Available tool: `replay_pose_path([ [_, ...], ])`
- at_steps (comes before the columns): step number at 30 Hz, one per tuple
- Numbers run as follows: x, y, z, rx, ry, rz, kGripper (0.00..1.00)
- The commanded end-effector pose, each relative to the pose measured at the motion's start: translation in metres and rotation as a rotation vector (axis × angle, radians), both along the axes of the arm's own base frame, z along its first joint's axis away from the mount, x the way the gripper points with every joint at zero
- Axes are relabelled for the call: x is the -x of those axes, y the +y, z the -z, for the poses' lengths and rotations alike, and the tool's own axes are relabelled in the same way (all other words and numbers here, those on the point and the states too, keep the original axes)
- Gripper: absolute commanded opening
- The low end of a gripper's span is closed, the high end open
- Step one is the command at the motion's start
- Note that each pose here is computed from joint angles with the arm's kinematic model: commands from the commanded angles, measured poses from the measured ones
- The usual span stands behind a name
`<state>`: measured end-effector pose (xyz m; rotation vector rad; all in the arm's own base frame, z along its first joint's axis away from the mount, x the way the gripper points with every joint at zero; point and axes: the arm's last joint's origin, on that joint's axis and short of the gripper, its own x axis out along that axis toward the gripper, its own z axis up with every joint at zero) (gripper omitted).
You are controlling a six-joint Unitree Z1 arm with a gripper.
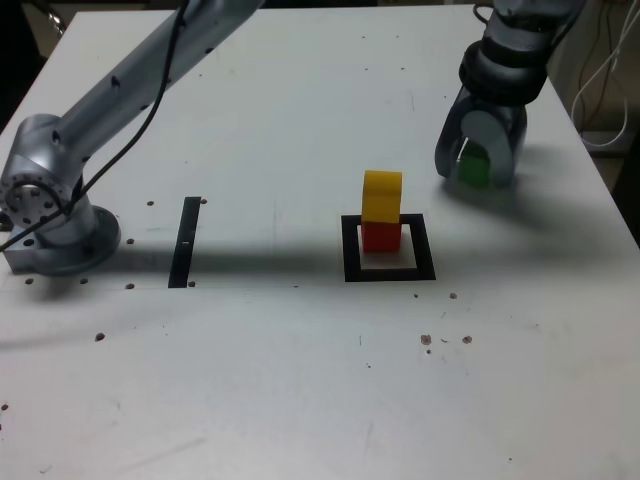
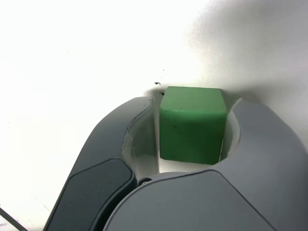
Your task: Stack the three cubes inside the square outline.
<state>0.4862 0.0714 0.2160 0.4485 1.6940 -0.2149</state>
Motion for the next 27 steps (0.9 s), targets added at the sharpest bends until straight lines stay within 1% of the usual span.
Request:
replay_pose_path([
  [1, 0.0, 0.0, 0.002, 0.001, 0.005, -0.008, 0.34],
  [4, -0.001, 0.0, 0.003, 0.0, 0.002, -0.017, 0.31],
  [10, -0.001, 0.0, -0.003, -0.005, -0.013, -0.028, 0.17],
  [14, 0.005, -0.001, -0.013, -0.005, -0.009, -0.029, 0.15],
  [17, 0.015, -0.002, -0.03, 0.004, -0.017, -0.03, 0.15],
  [23, 0.048, -0.009, -0.085, 0.038, -0.079, -0.034, 0.15],
  [25, 0.06, -0.012, -0.098, 0.045, -0.091, -0.036, 0.15],
  [27, 0.071, -0.016, -0.107, 0.05, -0.096, -0.039, 0.15],
])
